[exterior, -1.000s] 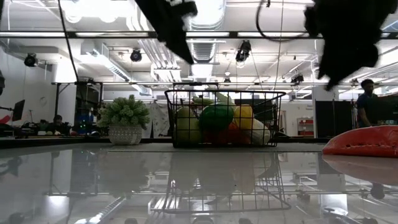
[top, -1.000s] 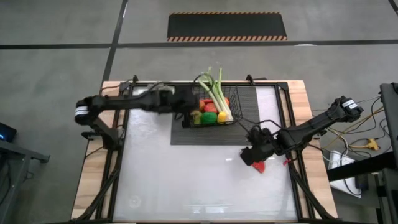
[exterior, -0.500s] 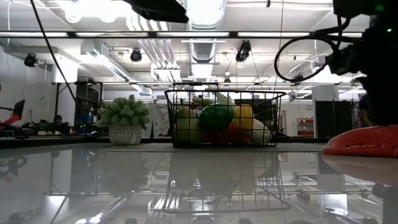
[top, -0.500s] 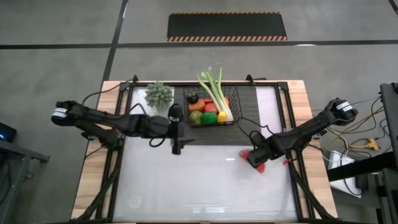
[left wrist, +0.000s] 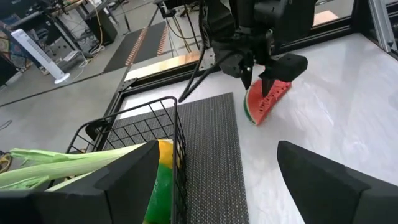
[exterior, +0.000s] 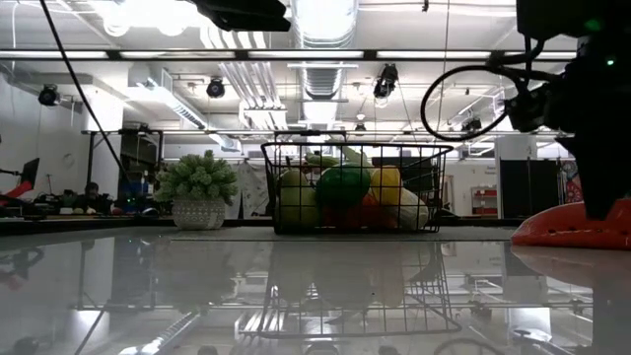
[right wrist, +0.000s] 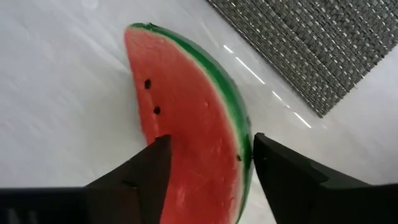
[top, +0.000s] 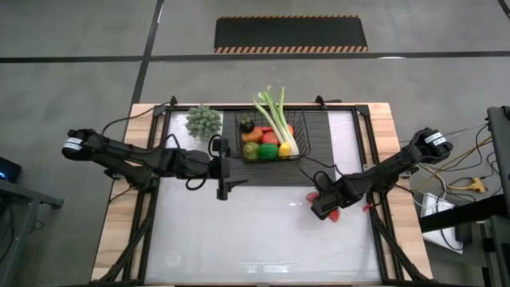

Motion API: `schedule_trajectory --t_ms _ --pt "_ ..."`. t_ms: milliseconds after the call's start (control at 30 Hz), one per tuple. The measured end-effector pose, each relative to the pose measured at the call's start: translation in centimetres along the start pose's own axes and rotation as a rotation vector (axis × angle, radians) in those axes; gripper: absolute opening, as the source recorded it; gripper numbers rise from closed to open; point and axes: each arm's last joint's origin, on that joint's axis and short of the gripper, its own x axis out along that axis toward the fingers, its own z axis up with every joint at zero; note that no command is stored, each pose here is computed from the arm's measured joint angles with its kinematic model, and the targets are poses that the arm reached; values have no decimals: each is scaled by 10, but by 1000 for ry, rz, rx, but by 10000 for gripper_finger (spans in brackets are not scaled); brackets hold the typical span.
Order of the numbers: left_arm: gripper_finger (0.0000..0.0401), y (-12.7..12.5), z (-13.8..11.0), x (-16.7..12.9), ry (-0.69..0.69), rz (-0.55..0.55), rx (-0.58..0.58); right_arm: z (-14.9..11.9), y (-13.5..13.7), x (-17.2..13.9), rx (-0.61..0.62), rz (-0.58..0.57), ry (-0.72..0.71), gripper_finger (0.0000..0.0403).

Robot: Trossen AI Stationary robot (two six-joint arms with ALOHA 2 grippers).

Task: Build produce basket
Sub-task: Put the red watermelon into the black wire basket

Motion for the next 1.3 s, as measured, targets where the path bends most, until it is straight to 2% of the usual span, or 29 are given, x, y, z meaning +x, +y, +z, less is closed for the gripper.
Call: schedule_trajectory --t_ms 267,367,633,967,1100,1300 --pt "306 -1 0 0 -1 -1 -1 0 3 6 -15 -20 11 125" --pt "306 -1 0 0 0 -1 -1 1 4 4 -19 3 3 105" --pt "306 -1 0 0 0 -1 -1 1 3 -2 -27 46 -14 113" --pt "306 0 4 0 -33 15 -2 6 12 -9 -110 163 -98 102" --pt "306 0 3 0 -41 17 18 10 22 -13 -188 263 -181 100" --pt "306 -3 -7 -1 -99 29 45 28 51 -34 -443 561 -474 99"
